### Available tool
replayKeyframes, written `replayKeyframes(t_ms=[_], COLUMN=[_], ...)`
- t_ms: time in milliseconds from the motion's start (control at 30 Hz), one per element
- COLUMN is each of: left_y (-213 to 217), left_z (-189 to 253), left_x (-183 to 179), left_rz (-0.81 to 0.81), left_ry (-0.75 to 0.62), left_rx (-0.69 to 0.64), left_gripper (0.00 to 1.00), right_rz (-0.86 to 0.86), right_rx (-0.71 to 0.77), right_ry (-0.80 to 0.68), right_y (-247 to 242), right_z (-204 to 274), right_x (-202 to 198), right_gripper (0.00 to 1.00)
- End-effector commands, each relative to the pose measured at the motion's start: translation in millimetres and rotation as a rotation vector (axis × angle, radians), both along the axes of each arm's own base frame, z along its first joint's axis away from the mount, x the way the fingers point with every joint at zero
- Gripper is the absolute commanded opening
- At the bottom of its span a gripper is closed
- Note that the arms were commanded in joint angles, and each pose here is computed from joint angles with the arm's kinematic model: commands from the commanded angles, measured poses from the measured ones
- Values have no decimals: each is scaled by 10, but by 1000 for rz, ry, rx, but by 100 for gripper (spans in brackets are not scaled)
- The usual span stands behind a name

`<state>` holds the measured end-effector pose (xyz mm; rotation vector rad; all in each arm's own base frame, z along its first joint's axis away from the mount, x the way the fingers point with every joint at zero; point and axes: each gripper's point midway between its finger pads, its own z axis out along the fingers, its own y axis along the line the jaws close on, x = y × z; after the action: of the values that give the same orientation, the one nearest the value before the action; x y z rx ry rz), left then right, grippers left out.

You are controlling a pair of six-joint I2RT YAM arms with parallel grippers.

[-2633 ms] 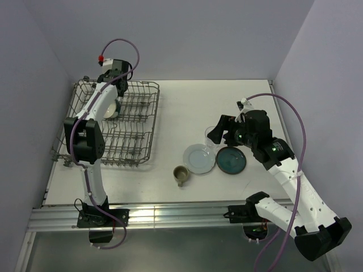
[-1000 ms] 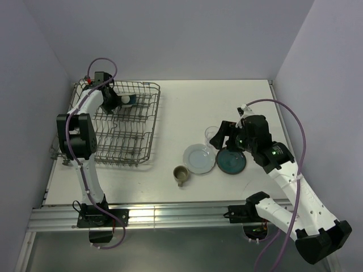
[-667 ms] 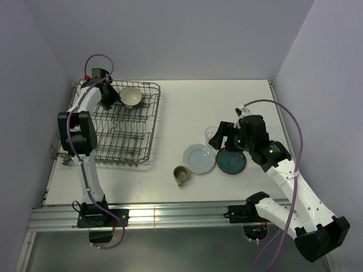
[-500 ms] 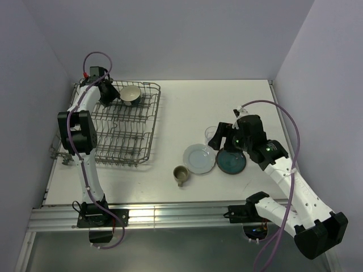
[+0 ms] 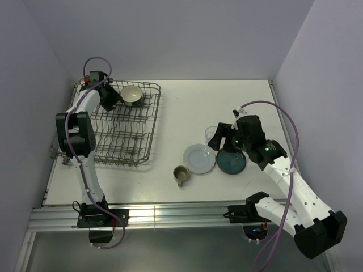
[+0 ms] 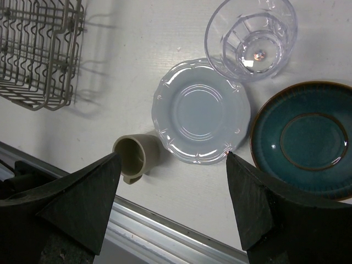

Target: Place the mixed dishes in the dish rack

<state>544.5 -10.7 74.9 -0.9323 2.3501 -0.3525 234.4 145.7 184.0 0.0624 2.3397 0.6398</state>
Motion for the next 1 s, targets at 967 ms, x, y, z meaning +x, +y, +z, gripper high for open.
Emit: replayKeyframes(t_ms=[967], left_y=[-122], left_z=[256], left_x=[479], left_rz=[-18], left_ry=[-149], left_rx=[-55], left_gripper=[41], right_rz=[-22], right_rx=[7], right_ry=[-47], right_y=[-8], right_z=[102], right_x=[112], right_gripper=[84])
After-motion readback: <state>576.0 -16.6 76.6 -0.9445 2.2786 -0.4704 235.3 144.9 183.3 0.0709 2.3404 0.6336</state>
